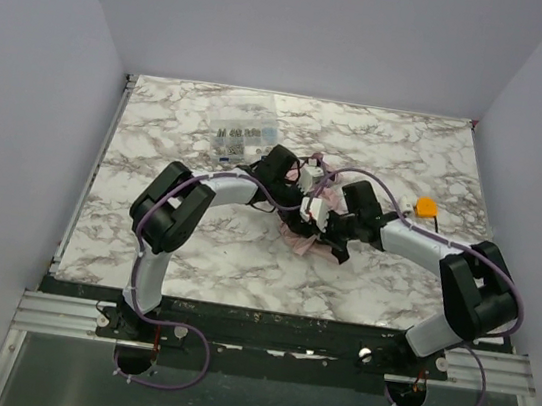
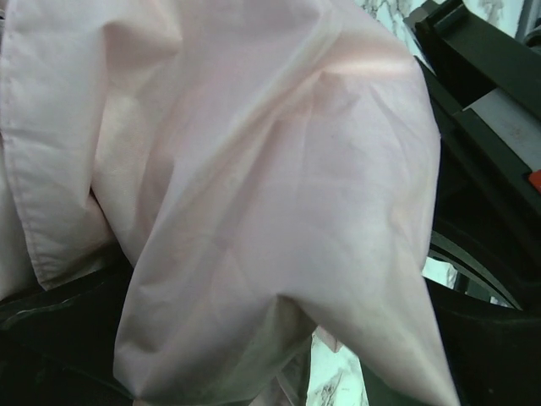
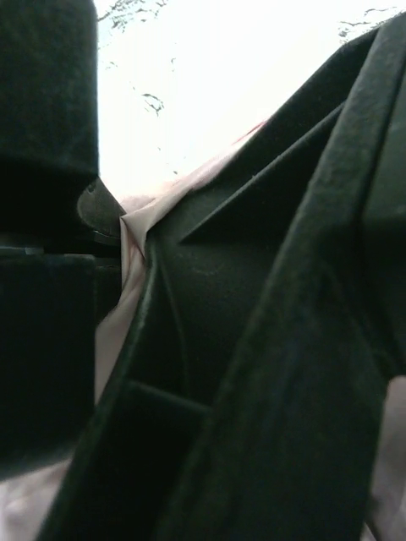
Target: Put away the umbrella
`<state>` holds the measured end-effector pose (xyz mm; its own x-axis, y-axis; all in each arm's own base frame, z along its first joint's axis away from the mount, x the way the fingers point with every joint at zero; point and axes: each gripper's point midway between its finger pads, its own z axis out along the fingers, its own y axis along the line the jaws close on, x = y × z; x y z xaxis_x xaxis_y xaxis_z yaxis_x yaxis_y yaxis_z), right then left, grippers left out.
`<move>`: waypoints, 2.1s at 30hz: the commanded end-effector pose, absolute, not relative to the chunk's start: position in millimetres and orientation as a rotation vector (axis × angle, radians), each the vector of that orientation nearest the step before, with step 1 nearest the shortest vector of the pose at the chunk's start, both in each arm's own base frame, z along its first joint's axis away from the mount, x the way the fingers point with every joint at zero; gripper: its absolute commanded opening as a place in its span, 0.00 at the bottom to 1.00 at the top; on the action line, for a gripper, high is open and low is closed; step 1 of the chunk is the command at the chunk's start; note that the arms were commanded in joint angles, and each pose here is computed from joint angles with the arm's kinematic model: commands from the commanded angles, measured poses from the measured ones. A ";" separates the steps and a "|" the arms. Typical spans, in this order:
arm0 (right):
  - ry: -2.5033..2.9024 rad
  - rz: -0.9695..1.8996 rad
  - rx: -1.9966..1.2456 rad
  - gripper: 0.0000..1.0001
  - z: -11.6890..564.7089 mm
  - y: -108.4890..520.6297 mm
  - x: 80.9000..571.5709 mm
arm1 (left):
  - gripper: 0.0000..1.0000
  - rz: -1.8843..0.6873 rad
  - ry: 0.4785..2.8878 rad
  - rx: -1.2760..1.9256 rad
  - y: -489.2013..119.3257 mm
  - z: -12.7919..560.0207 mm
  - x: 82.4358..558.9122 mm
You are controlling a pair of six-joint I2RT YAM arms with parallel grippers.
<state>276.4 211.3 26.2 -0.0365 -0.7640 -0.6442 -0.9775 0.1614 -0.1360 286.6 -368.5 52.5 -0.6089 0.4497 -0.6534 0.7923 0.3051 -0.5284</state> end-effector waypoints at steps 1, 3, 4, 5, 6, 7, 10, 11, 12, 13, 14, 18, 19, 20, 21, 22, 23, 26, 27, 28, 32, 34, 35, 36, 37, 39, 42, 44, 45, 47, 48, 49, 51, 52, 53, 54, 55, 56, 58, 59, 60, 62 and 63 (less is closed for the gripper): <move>2.078 0.330 -1.543 0.00 -0.4 178.3 292.6 | 0.84 -1.635 2.232 1.246 -366.0 54.0 211.9; 2.076 0.323 -1.554 0.00 -1.1 177.3 292.2 | 0.84 -1.675 2.234 1.238 -364.3 54.3 212.3; 2.075 0.318 -1.551 0.00 -0.1 177.3 293.4 | 0.84 -1.693 2.229 1.235 -363.6 55.2 212.2; 2.078 0.314 -1.536 0.00 0.9 177.4 295.2 | 0.84 -1.697 2.226 1.231 -363.3 55.6 212.8; 2.082 0.306 -1.506 0.00 3.1 178.2 299.0 | 0.84 -1.683 2.230 1.233 -362.8 54.9 213.6; 2.089 0.297 -1.468 0.00 5.8 178.9 303.6 | 0.84 -1.648 2.236 1.248 -362.0 52.1 214.6; 2.102 0.322 -1.335 0.00 17.5 187.5 315.5 | 0.83 -1.468 2.289 1.289 -358.0 37.3 219.8; 2.102 0.341 -1.299 0.00 21.5 191.4 317.9 | 0.82 -1.405 2.314 1.291 -356.3 30.9 221.7; 2.110 0.359 -1.257 0.00 24.8 194.8 320.0 | 0.80 -1.341 2.340 1.293 -355.2 25.0 223.3; 2.132 0.351 -1.186 0.00 28.4 195.6 326.3 | 0.75 -1.279 2.362 1.288 -352.6 19.2 226.2; 2.158 0.340 -1.133 0.00 30.0 195.0 330.9 | 0.70 -1.229 2.373 1.292 -350.8 14.3 227.2; 2.186 0.367 -1.079 0.00 30.9 192.9 333.0 | 0.51 -1.022 2.446 1.294 -338.2 -7.7 233.5; 2.194 0.386 -1.090 0.00 28.3 193.6 329.1 | 0.49 -0.987 2.450 1.305 -336.7 -10.1 234.6; 2.199 0.402 -1.108 0.00 25.8 194.2 325.2 | 0.43 -0.953 2.455 1.310 -335.5 -12.6 235.5; 2.202 0.413 -1.120 0.00 24.1 194.6 323.3 | 0.35 -0.931 2.460 1.308 -334.1 -13.8 237.4; 2.209 0.425 -1.137 0.00 21.6 194.3 319.9 | 0.29 -0.921 2.461 1.305 -333.9 -14.0 239.0; 2.206 0.433 -1.160 0.00 20.8 194.4 317.7 | 0.22 -0.896 2.468 1.303 -332.3 -15.4 240.8; 2.179 0.476 -1.291 0.06 22.7 194.1 303.9 | 0.19 -0.849 2.479 1.299 -328.3 -18.7 244.6; 2.160 0.515 -1.363 0.12 24.1 194.2 294.7 | 0.19 -0.833 2.483 1.299 -326.9 -20.2 245.6; 2.140 0.545 -1.448 0.18 26.7 191.6 284.9 | 0.18 -0.829 2.482 1.303 -325.8 -20.8 245.9; 2.038 0.684 -1.678 0.42 44.1 173.9 251.6 | 0.18 -0.846 2.461 1.328 -327.6 -18.5 246.3; 1.977 0.719 -1.750 0.47 57.2 162.5 241.4 | 0.18 -0.869 2.443 1.349 -329.7 -15.6 245.0; 1.950 0.728 -1.782 0.50 64.4 156.9 235.7 | 0.18 -0.881 2.431 1.364 -330.9 -14.0 244.3; 1.904 0.726 -1.826 0.53 70.2 152.8 231.8 | 0.18 -0.907 2.420 1.382 -332.6 -11.8 241.9; 1.866 0.711 -1.861 0.55 76.0 150.4 228.8 | 0.18 -0.932 2.408 1.397 -334.1 -10.1 240.0; 1.797 0.655 -1.896 0.58 85.3 147.9 230.0 | 0.19 -0.976 2.393 1.431 -336.6 -6.8 236.0; 1.701 0.544 -1.890 0.65 99.0 147.6 243.3 | 0.20 -1.034 2.376 1.466 -339.9 -2.8 231.1; 1.654 0.481 -1.827 0.69 112.8 147.2 258.3 | 0.21 -1.066 2.372 1.476 -340.5 -1.5 227.5; 1.638 0.465 -1.780 0.70 120.9 146.7 265.8 | 0.21 -1.073 2.374 1.476 -340.1 -1.9 226.2; 1.618 0.442 -1.675 0.78 139.1 139.2 283.2 | 0.21 -1.081 2.382 1.472 -340.3 -2.5 225.3; 1.633 0.436 -1.629 0.84 144.4 135.1 291.3 | 0.21 -1.085 2.388 1.472 -340.4 -3.7 224.8; 1.669 0.422 -1.619 0.87 142.4 129.6 296.4 | 0.21 -1.086 2.398 1.469 -340.2 -5.1 224.9; 1.722 0.426 -1.694 0.93 128.0 120.4 294.5 | 0.21 -1.099 2.410 1.464 -340.5 -5.6 224.5; 1.737 0.450 -1.694 0.99 124.7 119.5 294.7 | 0.21 -1.105 2.403 1.459 -341.4 -4.9 224.9; 1.737 0.483 -1.663 1.00 124.6 119.4 296.6 | 0.21 -1.112 2.398 1.451 -342.1 -3.8 225.0; 1.723 0.519 -1.618 1.00 127.1 123.2 298.1 | 0.21 -1.121 2.386 1.444 -343.8 -2.3 225.6; 1.678 0.554 -1.567 1.00 131.7 130.9 300.1 | 0.21 -1.135 2.380 1.439 -344.9 -1.9 223.9; 1.612 0.574 -1.554 1.00 133.9 137.8 297.6 | 0.22 -1.145 2.371 1.432 -346.1 -0.9 223.8; 1.384 0.614 -1.587 1.00 128.6 154.8 279.1 | 0.22 -1.164 2.352 1.420 -347.4 0.3 222.7; 1.284 0.610 -1.575 1.00 130.3 161.9 276.9 | 0.22 -1.166 2.340 1.414 -348.2 1.2 223.1; 1.243 0.600 -1.548 1.00 130.3 166.7 277.9 | 0.22 -1.164 2.336 1.407 -348.0 0.9 222.8; 1.229 0.574 -1.570 1.00 124.0 173.9 283.2 | 0.22 -1.164 2.325 1.401 -347.9 1.5 222.4; 1.211 0.548 -1.625 1.00 118.4 176.0 284.6 | 0.22 -1.161 2.315 1.395 -349.1 2.3 223.4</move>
